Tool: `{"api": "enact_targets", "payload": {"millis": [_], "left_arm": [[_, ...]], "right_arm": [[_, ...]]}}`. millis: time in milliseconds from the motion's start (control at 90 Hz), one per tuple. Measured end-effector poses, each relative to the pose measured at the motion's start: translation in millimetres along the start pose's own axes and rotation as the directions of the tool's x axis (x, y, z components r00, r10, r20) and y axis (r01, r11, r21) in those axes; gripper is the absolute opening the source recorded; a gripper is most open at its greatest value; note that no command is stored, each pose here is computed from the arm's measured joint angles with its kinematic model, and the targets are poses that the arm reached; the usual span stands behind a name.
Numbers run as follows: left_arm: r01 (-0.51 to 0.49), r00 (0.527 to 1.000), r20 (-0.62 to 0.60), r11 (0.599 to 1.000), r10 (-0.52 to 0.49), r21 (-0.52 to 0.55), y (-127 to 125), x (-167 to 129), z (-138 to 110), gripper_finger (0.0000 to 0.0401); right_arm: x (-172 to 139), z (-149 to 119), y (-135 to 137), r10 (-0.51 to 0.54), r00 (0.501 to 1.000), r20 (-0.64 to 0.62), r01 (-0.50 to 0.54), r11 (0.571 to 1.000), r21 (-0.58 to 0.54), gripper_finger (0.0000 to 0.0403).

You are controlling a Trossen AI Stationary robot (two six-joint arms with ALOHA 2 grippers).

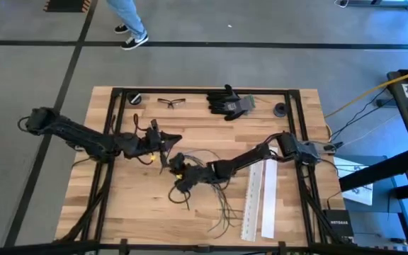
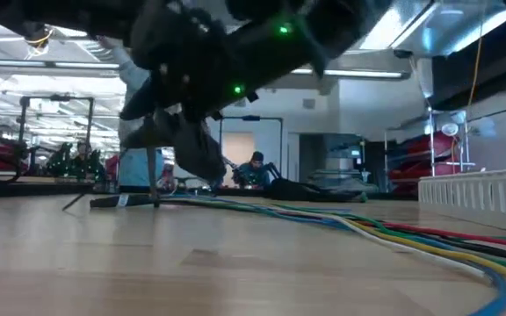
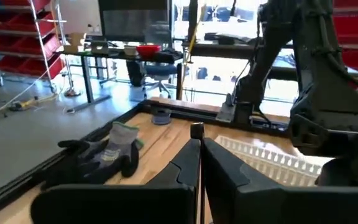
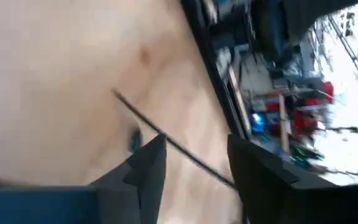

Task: Ziptie cables
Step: Wrap the zip tie on the cables

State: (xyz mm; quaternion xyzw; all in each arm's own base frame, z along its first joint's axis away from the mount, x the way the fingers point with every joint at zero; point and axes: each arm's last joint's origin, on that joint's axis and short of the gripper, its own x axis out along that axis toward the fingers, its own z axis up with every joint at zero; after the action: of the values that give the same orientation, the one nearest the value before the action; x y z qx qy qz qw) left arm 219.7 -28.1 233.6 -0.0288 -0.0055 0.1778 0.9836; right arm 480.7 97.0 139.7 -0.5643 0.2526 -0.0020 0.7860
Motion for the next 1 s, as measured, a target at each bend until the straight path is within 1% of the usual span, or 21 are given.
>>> {"api": "enact_targets", "payload": {"millis": [178, 322, 400, 511, 600, 667, 789, 844, 889, 933, 1000], "left_arm": [[-0.001, 1.000, 0.004, 1.000, 0.001, -0.020, 0.3, 0.2, 0.4, 0.0000], [-0.001, 1.000, 0.007, 0.999, 0.001, -0.046, 0.3, 0.2, 0.8, 0.0000], [-0.001, 1.000, 0.007, 0.998, 0.001, -0.067, 0.3, 0.2, 0.8, 0.0000], [-0.001, 1.000, 0.005, 0.997, 0.001, -0.076, 0.3, 0.2, 0.6, 0.0000], [-0.001, 1.000, 0.005, 0.997, 0.002, -0.076, 0.3, 0.2, 0.5, 0.0000], [-0.001, 1.000, 0.003, 0.997, 0.002, -0.080, 0.3, 0.2, 0.3, 0.0000], [-0.003, 1.000, 0.001, 0.996, 0.003, -0.088, 0.6, 0.3, 0.0, 0.0000], [-0.003, 1.000, 0.001, 0.996, 0.003, -0.088, 0.6, 0.3, 0.1, 0.0000], [-0.003, 1.000, 0.001, 0.996, 0.003, -0.085, 0.6, 0.3, 0.0, 0.0000], [-0.003, 1.000, 0.000, 0.996, 0.003, -0.084, 0.6, 0.3, -0.1, 0.0000], [-0.004, 1.000, -0.005, 0.997, 0.003, -0.081, 0.6, 0.2, -0.7, 0.0000]], "right_arm": [[6.6, -12.6, -2.2, 0.015, 1.000, -0.026, -0.019, 0.984, -0.180, 0.0168], [14.8, -20.3, 2.6, 0.026, 0.999, -0.028, -0.032, 0.963, -0.267, 0.0168], [19.9, -22.5, 10.8, 0.034, 0.999, -0.026, -0.041, 0.941, -0.336, 0.0168], [28.6, -24.8, 18.2, 0.007, 1.000, -0.007, -0.009, 0.903, -0.429, 0.0168], [34.1, -25.5, 18.9, -0.008, 1.000, -0.007, 0.004, 0.888, -0.460, 0.0168], [36.7, -26.8, 15.7, -0.034, 0.999, -0.024, 0.019, 0.886, -0.463, 0.0168], [41.1, -30.4, 8.7, -0.046, 0.998, -0.029, 0.028, 0.890, -0.456, 0.0165], [42.4, -31.6, 5.4, -0.054, 0.998, -0.031, 0.035, 0.892, -0.451, 0.0153], [42.7, -32.0, 4.5, -0.058, 0.998, -0.031, 0.038, 0.893, -0.448, 0.0135], [42.7, -32.2, 4.7, -0.058, 0.998, -0.036, 0.036, 0.893, -0.449, 0.0110], [42.4, -32.2, 7.5, -0.033, 0.999, -0.034, 0.014, 0.895, -0.445, 0.0059]]}}
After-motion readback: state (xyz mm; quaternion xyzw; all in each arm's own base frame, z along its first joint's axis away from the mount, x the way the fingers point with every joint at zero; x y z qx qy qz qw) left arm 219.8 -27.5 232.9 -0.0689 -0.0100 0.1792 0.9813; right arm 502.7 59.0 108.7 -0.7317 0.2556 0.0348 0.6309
